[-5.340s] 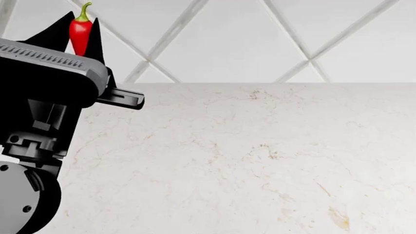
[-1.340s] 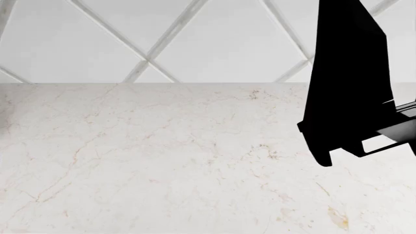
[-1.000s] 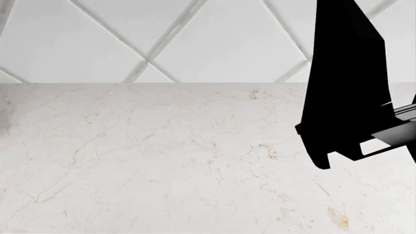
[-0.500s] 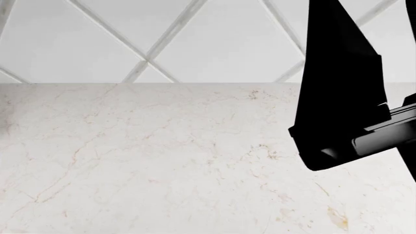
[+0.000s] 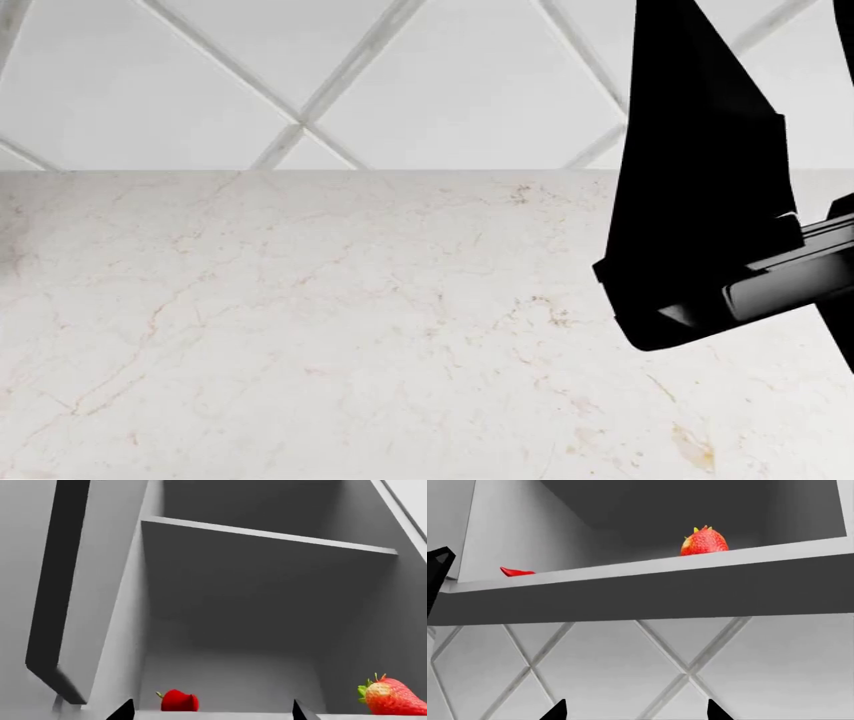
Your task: Pick the chili pepper, strawberry from the counter and place them in the cabinet. Then close the cabinet.
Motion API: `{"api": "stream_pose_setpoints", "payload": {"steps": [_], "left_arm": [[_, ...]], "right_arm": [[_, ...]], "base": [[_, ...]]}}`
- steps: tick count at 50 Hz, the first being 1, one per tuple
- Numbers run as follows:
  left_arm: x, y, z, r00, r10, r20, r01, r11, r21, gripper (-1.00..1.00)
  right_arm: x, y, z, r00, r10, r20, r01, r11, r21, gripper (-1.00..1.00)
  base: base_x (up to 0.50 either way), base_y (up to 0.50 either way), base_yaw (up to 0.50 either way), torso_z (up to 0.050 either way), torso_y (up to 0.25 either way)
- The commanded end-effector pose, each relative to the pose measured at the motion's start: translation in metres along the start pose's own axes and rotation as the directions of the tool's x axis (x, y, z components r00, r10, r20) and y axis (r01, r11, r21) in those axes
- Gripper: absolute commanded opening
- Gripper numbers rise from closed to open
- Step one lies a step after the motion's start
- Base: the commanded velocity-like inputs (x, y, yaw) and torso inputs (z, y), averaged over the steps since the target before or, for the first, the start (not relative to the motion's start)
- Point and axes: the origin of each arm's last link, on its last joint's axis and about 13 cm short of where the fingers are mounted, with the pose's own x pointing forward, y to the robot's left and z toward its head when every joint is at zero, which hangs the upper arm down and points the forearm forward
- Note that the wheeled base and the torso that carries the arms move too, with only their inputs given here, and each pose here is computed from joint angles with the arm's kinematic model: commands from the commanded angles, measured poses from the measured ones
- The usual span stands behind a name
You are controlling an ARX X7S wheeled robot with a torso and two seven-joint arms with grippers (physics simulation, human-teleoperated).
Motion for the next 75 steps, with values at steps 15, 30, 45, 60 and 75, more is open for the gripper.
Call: {"api": "stream_pose_setpoints", "payload": {"steps": [15, 30, 45, 60, 75], "left_arm": [[-0.034, 0.013, 0.005, 0.997, 0.076, 0.029, -0.076, 0.997, 0.020, 1.00], [-0.033, 0.026, 0.003, 0.989, 0.143, 0.021, -0.144, 0.988, 0.061, 1.00], [-0.033, 0.037, 0.009, 0.975, 0.216, 0.049, -0.221, 0.967, 0.125, 1.00], [-0.034, 0.047, 0.011, 0.944, 0.320, 0.086, -0.331, 0.921, 0.205, 1.00], [-0.035, 0.055, 0.014, 0.922, 0.370, 0.113, -0.387, 0.889, 0.245, 1.00]], "right_arm": [[-0.001, 0.001, -0.002, 1.000, 0.001, -0.007, -0.001, 1.000, -0.001, 1.00], [0.000, 0.002, 0.000, 1.000, 0.001, -0.003, -0.001, 1.000, -0.002, 1.00], [0.000, 0.002, 0.002, 1.000, -0.002, 0.000, 0.002, 1.000, -0.002, 1.00], [0.000, 0.002, 0.000, 1.000, -0.002, -0.003, 0.002, 1.000, 0.001, 1.00], [0.001, 0.003, -0.001, 1.000, 0.000, -0.004, 0.000, 1.000, 0.002, 1.00]], "base": [[0.00, 0.00, 0.00, 0.000, 0.000], [0.00, 0.00, 0.00, 0.000, 0.000], [0.00, 0.00, 0.00, 0.000, 0.000], [0.00, 0.00, 0.00, 0.000, 0.000], [0.00, 0.00, 0.00, 0.000, 0.000]]}}
